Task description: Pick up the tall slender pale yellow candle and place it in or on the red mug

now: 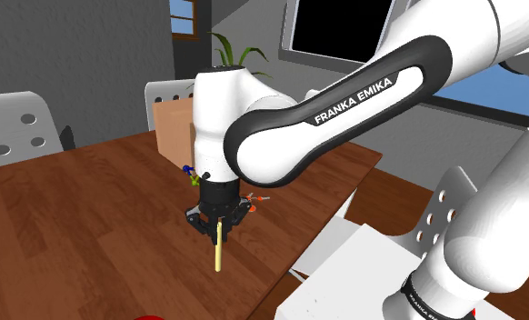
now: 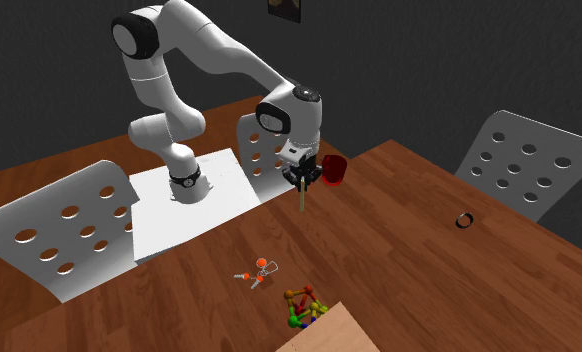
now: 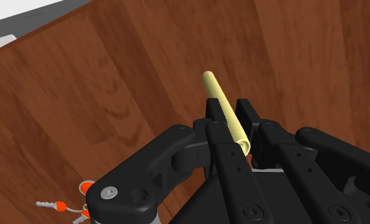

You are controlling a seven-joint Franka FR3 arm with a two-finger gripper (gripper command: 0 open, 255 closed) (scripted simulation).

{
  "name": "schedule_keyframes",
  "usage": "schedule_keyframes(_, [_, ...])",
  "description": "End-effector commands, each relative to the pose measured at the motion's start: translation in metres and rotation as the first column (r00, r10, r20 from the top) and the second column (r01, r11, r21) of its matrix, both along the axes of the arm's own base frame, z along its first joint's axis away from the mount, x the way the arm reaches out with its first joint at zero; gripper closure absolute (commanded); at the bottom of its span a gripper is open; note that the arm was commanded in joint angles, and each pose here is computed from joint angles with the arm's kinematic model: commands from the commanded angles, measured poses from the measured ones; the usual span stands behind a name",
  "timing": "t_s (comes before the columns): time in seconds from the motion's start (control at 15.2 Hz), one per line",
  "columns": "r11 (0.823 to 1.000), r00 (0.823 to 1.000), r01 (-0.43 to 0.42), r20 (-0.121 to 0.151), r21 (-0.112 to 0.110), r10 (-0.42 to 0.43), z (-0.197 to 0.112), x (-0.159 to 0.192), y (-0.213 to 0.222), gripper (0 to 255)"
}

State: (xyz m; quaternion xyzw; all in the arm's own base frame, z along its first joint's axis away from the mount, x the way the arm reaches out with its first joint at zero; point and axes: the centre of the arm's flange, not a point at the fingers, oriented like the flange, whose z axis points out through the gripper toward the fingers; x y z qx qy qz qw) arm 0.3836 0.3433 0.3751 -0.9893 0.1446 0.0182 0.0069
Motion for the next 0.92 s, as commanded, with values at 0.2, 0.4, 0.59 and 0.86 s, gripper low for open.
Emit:
schedule_keyframes(0.2, [1.000,1.000,0.000,0.000,0.000,0.000,0.000,0.000,0.000,255])
schedule_keyframes(0.4, [1.000,1.000,0.000,0.000,0.000,0.000,0.016,0.000,0.000,255])
schedule_keyframes(0.59, [1.000,1.000,0.000,0.000,0.000,0.000,0.032,0.000,0.000,255])
schedule_keyframes(0.86, [1.000,1.000,0.000,0.000,0.000,0.000,0.053,0.000,0.000,255])
